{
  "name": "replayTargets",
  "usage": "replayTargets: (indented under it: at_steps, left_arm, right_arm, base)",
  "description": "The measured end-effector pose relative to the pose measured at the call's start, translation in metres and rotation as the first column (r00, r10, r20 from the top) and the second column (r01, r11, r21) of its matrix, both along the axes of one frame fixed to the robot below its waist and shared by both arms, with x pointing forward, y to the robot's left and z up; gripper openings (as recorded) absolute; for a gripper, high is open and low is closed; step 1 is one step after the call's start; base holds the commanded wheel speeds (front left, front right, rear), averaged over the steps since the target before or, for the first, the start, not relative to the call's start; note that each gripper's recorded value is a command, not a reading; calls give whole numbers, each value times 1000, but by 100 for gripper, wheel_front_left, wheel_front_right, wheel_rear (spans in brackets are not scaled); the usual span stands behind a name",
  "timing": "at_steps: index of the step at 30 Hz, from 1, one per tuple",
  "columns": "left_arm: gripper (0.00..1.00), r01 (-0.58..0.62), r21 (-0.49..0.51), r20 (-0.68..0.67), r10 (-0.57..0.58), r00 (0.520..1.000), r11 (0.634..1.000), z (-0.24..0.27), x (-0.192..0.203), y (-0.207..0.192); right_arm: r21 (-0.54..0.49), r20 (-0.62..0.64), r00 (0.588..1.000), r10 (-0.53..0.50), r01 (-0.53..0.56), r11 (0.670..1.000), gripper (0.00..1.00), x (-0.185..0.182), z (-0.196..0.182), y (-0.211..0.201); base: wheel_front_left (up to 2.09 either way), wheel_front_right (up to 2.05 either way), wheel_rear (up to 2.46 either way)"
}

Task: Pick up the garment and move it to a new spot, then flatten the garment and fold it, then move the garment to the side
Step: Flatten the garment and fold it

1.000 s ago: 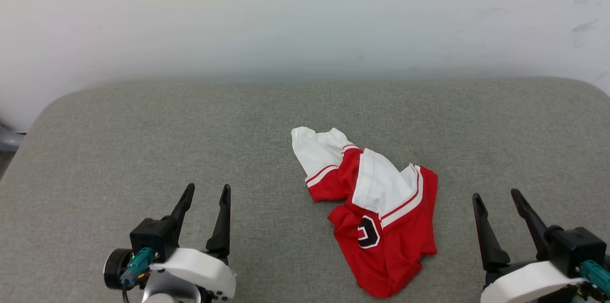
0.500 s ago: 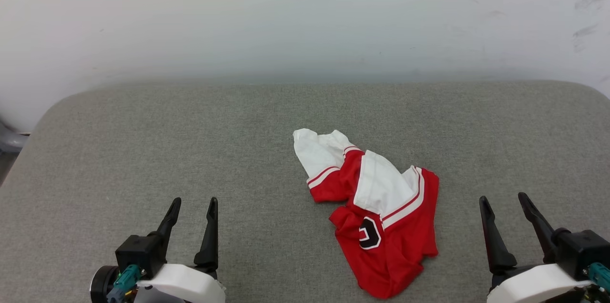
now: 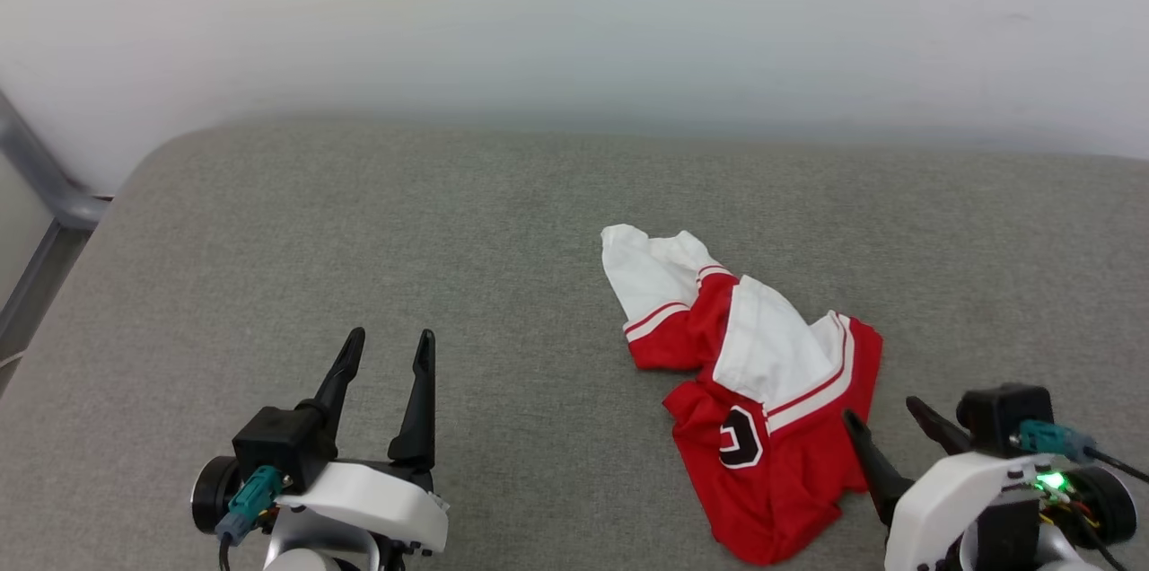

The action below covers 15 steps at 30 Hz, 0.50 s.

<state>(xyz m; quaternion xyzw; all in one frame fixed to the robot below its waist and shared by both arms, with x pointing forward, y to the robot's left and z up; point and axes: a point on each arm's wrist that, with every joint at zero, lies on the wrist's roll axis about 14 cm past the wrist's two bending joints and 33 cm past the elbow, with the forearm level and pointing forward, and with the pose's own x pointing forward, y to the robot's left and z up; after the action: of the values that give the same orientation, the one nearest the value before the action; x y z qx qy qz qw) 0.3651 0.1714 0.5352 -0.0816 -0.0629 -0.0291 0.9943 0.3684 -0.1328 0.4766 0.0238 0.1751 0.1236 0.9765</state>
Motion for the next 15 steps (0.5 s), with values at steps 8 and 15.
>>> replayTargets:
  at_steps: [8,15]
  left_arm:
    - [100,-59,-4,-5,59,998,998,-2,1,15]
    - [100,-91,-5,0,91,996,996,-1,7,25]
  right_arm:
    - [-101,-131,962,241,-255,962,100,27,-9,50]
    - [-175,-221,915,338,-378,909,100,46,-21,71]
  base:
    - [0,0,0]
    - [0,0,0]
